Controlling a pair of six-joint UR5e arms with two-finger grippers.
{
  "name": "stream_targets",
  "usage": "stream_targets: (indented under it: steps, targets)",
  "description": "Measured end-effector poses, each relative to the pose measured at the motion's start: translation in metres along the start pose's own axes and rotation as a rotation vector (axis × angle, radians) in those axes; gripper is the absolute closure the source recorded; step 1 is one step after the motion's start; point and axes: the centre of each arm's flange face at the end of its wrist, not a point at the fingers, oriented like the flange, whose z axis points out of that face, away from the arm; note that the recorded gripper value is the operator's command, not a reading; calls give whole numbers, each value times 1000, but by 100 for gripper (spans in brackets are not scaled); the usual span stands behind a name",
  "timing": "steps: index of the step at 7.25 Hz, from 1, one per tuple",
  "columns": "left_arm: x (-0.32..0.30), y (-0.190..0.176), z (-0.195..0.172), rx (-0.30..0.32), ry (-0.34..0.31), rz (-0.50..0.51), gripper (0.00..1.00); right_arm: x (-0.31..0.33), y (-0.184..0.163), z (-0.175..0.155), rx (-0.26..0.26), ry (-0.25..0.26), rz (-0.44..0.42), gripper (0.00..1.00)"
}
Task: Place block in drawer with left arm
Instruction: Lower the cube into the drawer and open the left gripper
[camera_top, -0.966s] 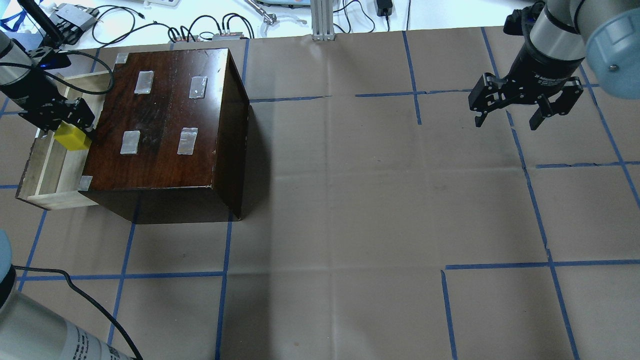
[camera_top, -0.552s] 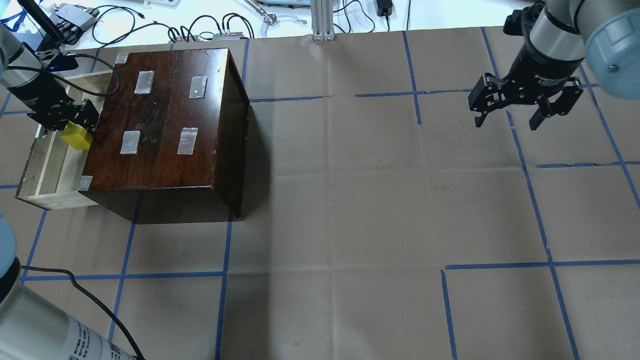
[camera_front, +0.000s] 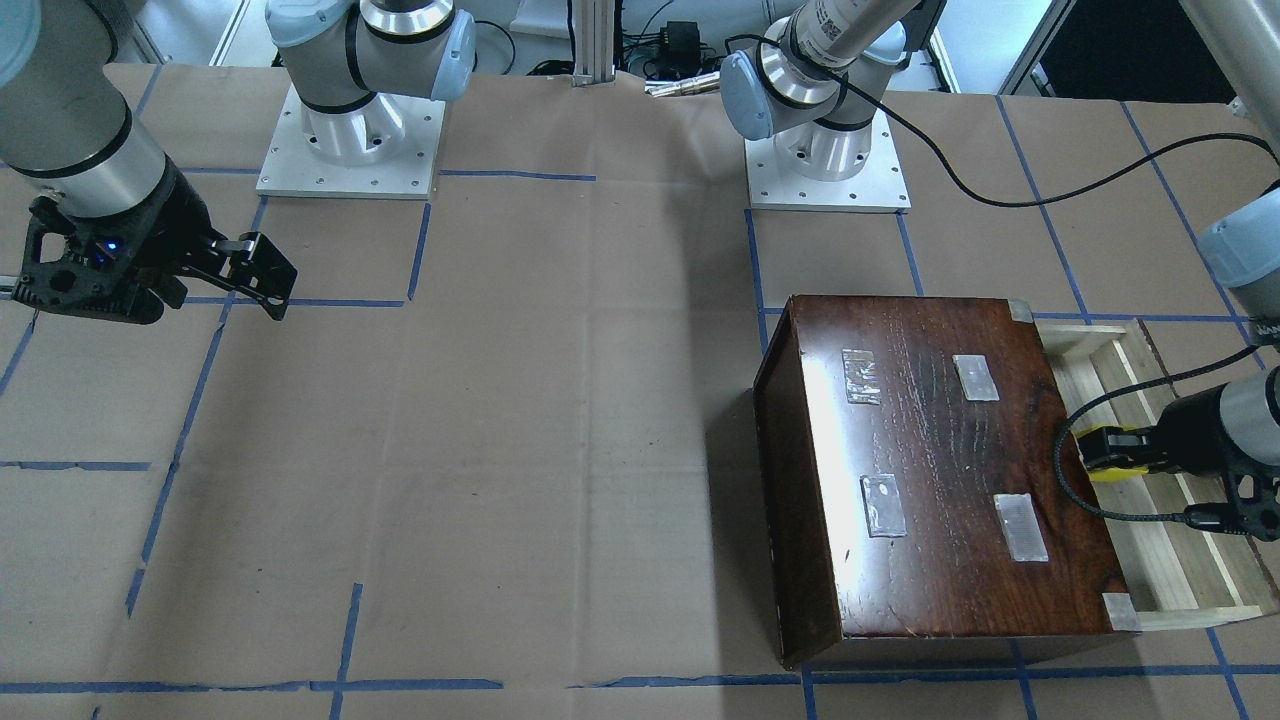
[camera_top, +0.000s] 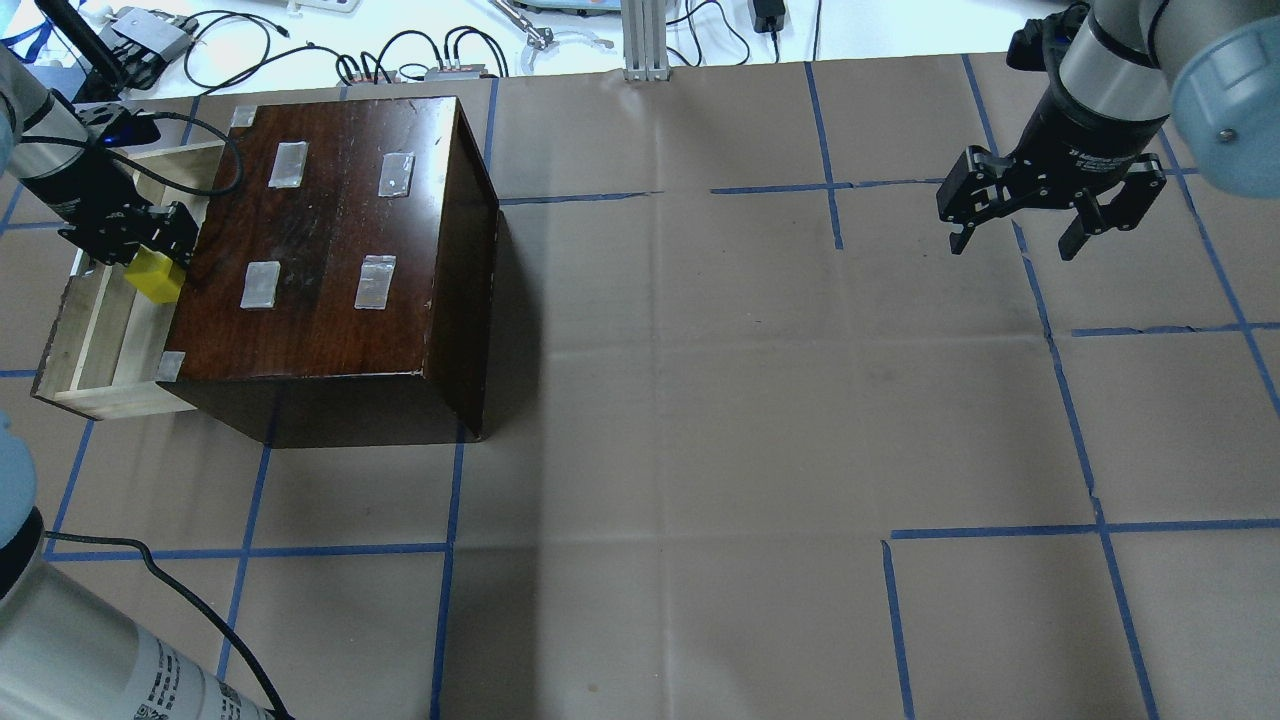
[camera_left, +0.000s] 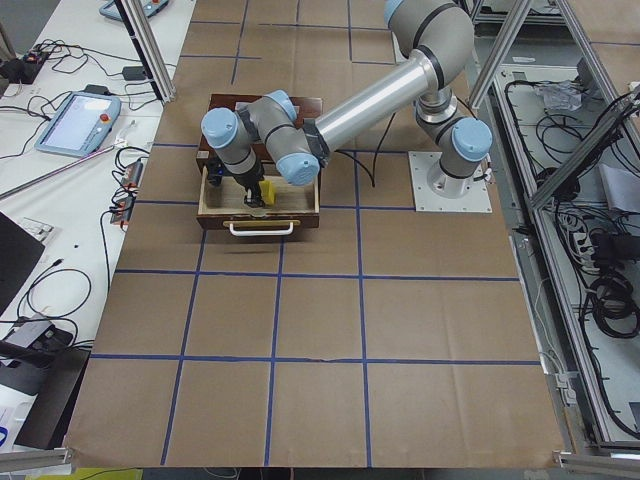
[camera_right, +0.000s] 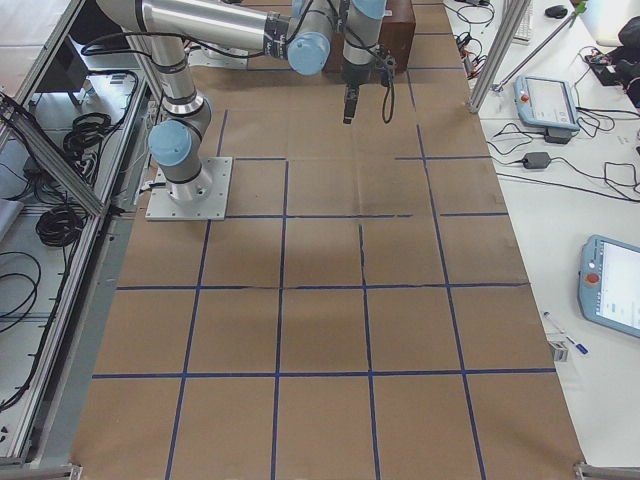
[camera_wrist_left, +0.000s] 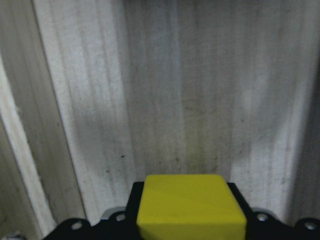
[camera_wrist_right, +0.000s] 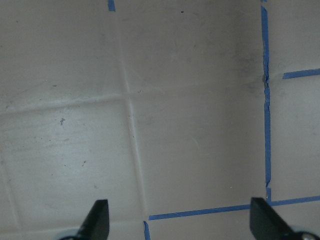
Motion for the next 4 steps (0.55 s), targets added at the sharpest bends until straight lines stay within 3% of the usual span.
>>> stream_targets:
  steps: [4]
  targets:
    - [-1, 0, 0, -1, -4, -2, 31, 0, 0, 0, 0, 0, 0, 0]
